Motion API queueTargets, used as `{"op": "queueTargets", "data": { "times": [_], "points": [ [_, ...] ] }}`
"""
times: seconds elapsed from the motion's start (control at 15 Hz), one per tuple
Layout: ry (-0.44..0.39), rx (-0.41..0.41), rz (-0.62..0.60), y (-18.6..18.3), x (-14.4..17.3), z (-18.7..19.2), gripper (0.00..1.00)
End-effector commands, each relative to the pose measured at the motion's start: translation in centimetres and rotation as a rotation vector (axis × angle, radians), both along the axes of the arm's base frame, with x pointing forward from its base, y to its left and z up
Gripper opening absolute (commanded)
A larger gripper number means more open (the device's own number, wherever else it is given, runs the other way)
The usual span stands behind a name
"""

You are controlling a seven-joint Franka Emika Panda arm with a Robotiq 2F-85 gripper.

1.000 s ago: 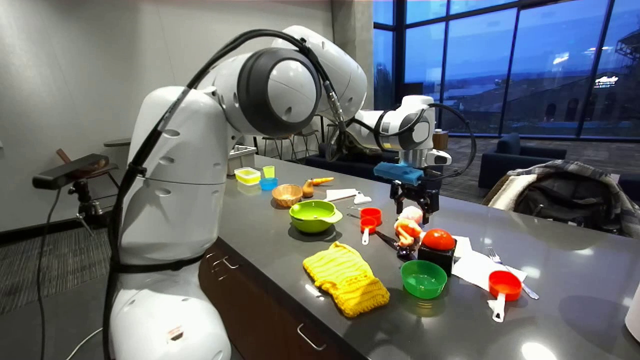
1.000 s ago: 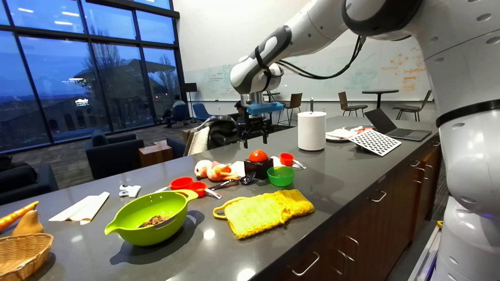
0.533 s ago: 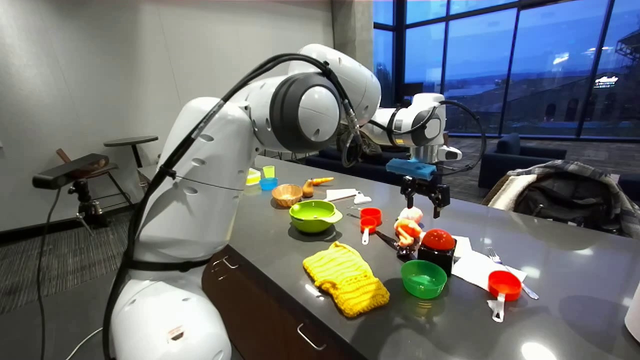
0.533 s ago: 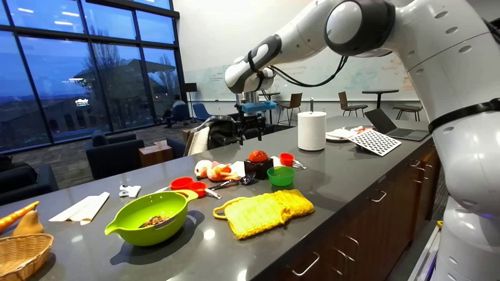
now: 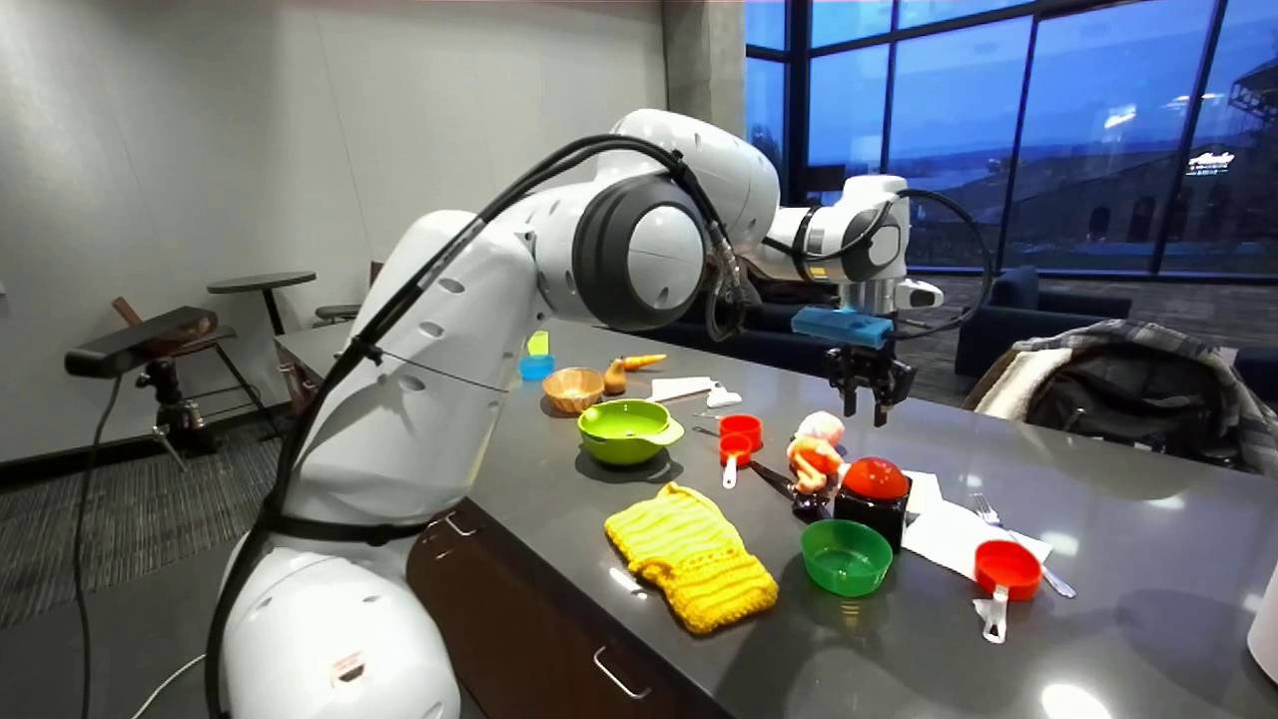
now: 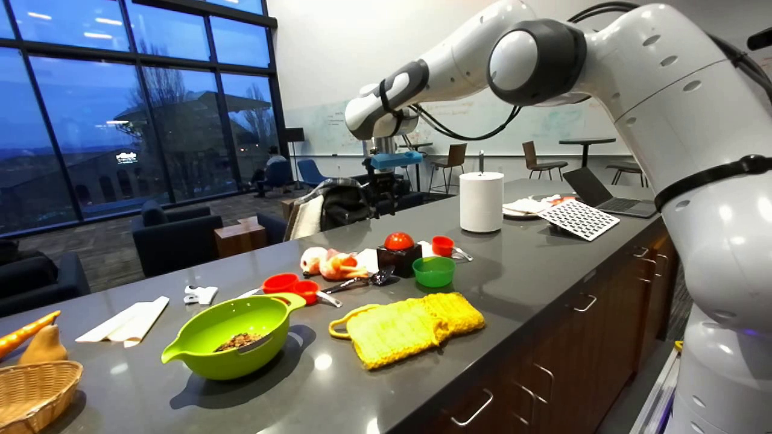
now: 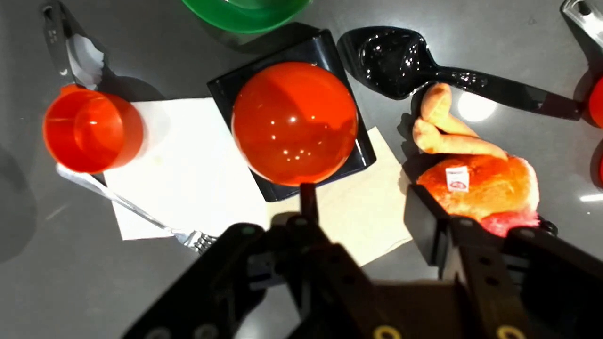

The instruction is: Press the orange button.

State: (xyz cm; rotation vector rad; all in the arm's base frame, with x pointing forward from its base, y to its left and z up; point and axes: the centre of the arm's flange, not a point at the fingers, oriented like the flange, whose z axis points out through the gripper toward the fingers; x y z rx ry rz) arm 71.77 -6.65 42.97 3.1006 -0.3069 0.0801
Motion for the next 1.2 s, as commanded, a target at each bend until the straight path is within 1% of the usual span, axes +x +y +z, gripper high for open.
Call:
{"op": "queueTargets", "data": {
  "times": [0.0,0.2,0.47,1.13],
  "points": [
    [0.003,0.007,0.0,-1.3,1.0,1.1,0.22],
    [0.002,0.003,-0.009,-2.1,1.0,1.3,0.01],
    [0.019,0.012,-0.025,-2.7,0.6,0.7,0.0],
    [0.096,0.033,-0.052,-3.7,-0.2,-3.4,0.0]
  ]
}}
